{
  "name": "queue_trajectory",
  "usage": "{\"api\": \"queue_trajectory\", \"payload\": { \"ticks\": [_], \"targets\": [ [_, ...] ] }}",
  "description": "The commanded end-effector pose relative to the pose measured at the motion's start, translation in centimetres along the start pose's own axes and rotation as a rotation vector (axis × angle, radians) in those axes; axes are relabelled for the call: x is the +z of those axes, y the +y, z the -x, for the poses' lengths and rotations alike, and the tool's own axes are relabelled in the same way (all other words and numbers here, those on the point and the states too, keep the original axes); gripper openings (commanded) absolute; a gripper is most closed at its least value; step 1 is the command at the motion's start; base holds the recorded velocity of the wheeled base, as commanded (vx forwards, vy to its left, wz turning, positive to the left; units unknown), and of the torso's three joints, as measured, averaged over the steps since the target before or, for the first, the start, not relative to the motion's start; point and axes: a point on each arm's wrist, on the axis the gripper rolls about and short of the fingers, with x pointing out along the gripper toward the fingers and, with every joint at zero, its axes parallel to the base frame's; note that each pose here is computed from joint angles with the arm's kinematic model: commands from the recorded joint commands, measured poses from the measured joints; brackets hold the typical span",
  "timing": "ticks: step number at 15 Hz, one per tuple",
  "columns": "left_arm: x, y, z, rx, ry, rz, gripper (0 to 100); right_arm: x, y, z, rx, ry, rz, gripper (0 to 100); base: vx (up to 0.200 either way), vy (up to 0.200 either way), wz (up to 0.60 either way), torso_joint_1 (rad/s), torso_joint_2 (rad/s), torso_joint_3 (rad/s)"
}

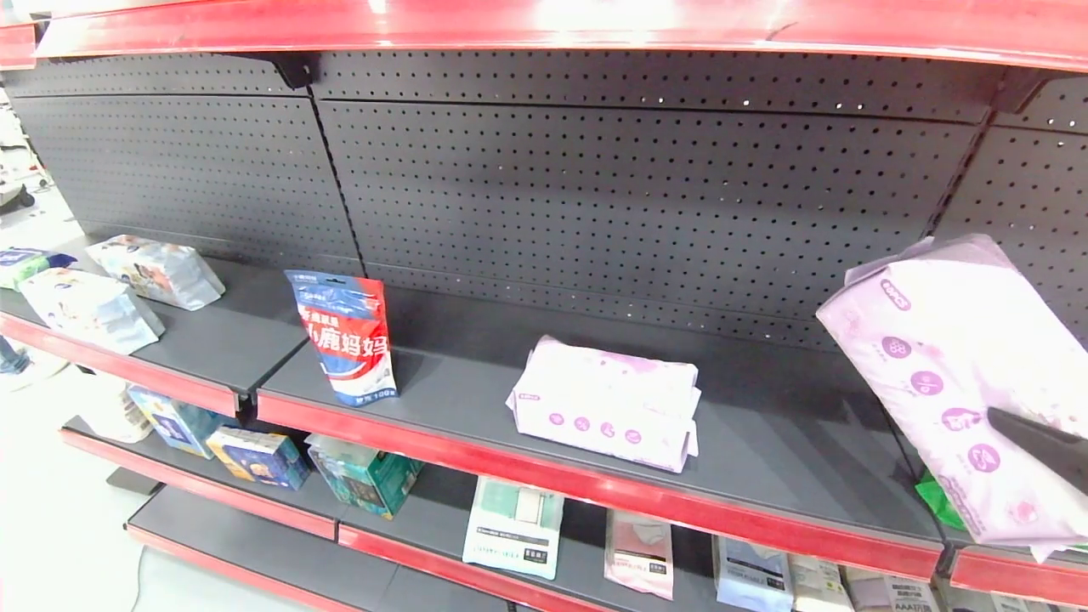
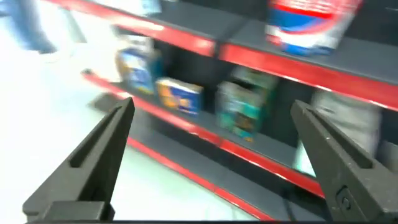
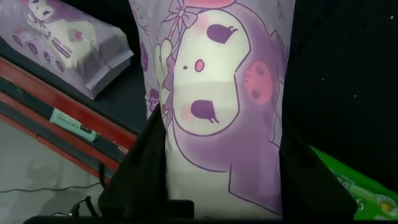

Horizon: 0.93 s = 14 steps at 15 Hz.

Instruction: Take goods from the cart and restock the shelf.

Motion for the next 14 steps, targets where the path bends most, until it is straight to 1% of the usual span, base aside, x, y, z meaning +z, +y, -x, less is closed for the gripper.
{"api": "queue_trajectory", "payload": {
  "ticks": [1,2,3,4,5,6,7,8,10,11,13,14],
  "targets": [
    [-0.1,0.0,-0.1,0.009,0.003,-0.010,100,0.6,-0.1,-2.6,0.031,0.040,0.001,0,0.000,0.000,0.00,0.000,0.00,0.000],
    [-0.1,-0.2,-0.2,-0.069,0.024,-0.018,100,0.7,-0.2,-3.2,0.028,0.030,0.004,0,0.000,0.000,0.00,0.000,0.00,0.000],
    [0.0,-0.4,-0.3,-0.172,0.032,-0.018,100,0.9,-0.3,-3.5,0.024,0.016,0.005,0,0.000,0.000,0.00,0.000,0.00,0.000],
    [0.0,-0.4,-0.3,-0.281,0.020,-0.020,100,1.0,-0.3,-3.6,0.023,0.010,0.006,0,0.000,0.000,0.00,0.000,0.00,0.000],
    [0.0,-0.3,-0.3,-0.319,0.016,-0.022,100,0.9,-0.3,-3.8,0.025,0.018,0.006,0,0.000,0.000,0.00,0.000,0.00,0.000],
    [0.0,-0.3,-0.3,-0.319,0.016,-0.022,100,0.9,-0.3,-3.8,0.025,0.018,0.006,0,0.000,0.000,0.00,0.000,0.00,0.000],
    [-0.1,-0.2,-0.3,-0.299,0.007,-0.027,100,0.8,-0.3,-3.8,0.027,0.019,0.007,0,0.000,0.000,0.00,0.000,0.00,0.000],
    [-0.1,-0.1,-0.2,-0.238,-0.011,-0.024,100,0.7,-0.3,-3.8,0.028,0.023,0.008,0,0.000,0.000,0.00,0.000,0.00,0.000],
    [-0.1,0.3,-0.3,-0.057,-0.010,-0.022,100,0.6,-0.2,-3.8,0.029,0.028,0.004,0,0.000,0.000,0.00,0.000,0.00,0.000],
    [0.0,0.3,-0.3,-0.048,0.002,-0.032,100,0.6,-0.2,-3.8,0.029,0.026,0.005,0,0.000,0.000,0.00,0.000,0.00,0.000],
    [0.1,0.1,-0.5,0.001,0.035,-0.056,100,0.6,-0.2,-3.8,0.029,0.026,0.003,0,0.000,0.000,0.00,0.000,0.00,0.000],
    [0.1,0.1,-0.6,0.015,0.046,-0.062,100,0.6,-0.2,-3.8,0.029,0.028,0.003,0,0.000,0.000,0.00,0.000,0.00,0.000]
  ]
}}
